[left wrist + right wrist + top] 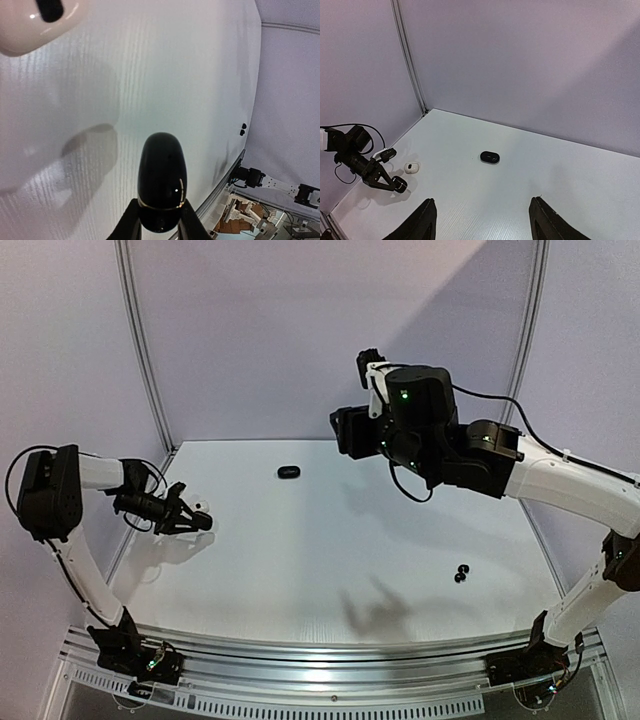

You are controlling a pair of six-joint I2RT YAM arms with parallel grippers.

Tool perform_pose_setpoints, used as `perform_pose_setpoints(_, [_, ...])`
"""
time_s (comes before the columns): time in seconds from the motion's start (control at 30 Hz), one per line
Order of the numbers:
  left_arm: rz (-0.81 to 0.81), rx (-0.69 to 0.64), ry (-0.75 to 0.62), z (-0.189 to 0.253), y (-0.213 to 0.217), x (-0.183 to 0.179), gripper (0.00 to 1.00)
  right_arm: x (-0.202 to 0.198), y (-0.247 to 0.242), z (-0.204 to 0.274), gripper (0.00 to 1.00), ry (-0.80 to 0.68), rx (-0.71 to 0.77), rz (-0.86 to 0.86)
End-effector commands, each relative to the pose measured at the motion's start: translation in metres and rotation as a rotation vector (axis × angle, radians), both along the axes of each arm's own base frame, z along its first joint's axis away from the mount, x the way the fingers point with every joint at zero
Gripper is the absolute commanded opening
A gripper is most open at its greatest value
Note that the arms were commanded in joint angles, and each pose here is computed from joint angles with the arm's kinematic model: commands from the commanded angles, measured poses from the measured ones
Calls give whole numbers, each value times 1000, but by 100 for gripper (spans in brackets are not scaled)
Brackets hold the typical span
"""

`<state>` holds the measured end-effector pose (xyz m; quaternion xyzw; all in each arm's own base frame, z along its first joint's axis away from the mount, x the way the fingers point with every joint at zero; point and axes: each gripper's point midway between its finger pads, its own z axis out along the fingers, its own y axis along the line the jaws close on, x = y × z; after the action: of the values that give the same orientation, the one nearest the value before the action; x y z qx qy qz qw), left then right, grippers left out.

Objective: Insert the wireless bluetooth earbuds into the charging case

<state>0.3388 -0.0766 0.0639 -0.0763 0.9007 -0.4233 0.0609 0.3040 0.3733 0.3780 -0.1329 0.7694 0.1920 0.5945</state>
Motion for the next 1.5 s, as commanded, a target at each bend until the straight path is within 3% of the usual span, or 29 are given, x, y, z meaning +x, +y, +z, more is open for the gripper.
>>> perform_pose_setpoints(0.0, [50, 31, 27, -25, 20, 8, 0, 1, 5, 14, 64, -31, 11, 8])
perform_pose_setpoints(0.1, [51, -4, 44, -31, 16, 6, 1, 2, 7, 13, 64, -33, -12, 7])
perform_pose_setpoints(0.27, [55, -4, 72, -37, 16, 4, 37, 4, 9, 12, 65, -33, -7, 7])
perform_pose_setpoints(0.4, [66, 37, 99, -44, 20, -2, 48, 4, 13, 11, 65, -34, -9, 19])
perform_pose_setpoints(0.57, [86, 175, 133, -48, 36, -9, 58, 6, 19, 13, 67, -42, -40, 37])
perform_pose_setpoints(0.73, [113, 376, 99, -27, 63, -8, 75, 18, 14, 4, 67, 2, -49, 25])
perform_pose_setpoints(0.77, [120, 393, 76, -18, 65, -6, 87, 19, 14, 3, 67, 7, -46, 31])
perform_pose_setpoints(0.87, [99, 418, -47, 19, 59, 13, 95, 27, 14, -4, 68, 32, -43, 46])
perform_pose_setpoints(0.93, [16, 437, -225, 53, 43, 39, 95, 32, 12, -11, 69, 58, -40, 45])
perform_pose_setpoints(1.03, [-277, 446, -626, 106, -7, 78, 97, 37, 11, -19, 71, 81, -43, 49])
perform_pose_setpoints(1.13, [-565, 442, -873, 124, -45, 96, 99, 38, 12, -23, 77, 90, -61, 66])
perform_pose_setpoints(1.27, [-713, 467, -923, 111, -66, 148, 99, 37, 13, -29, 90, 105, -81, 80])
perform_pose_setpoints(1.47, [-655, 449, -955, 104, -101, 235, 99, 37, 13, -43, 95, 146, -82, 73])
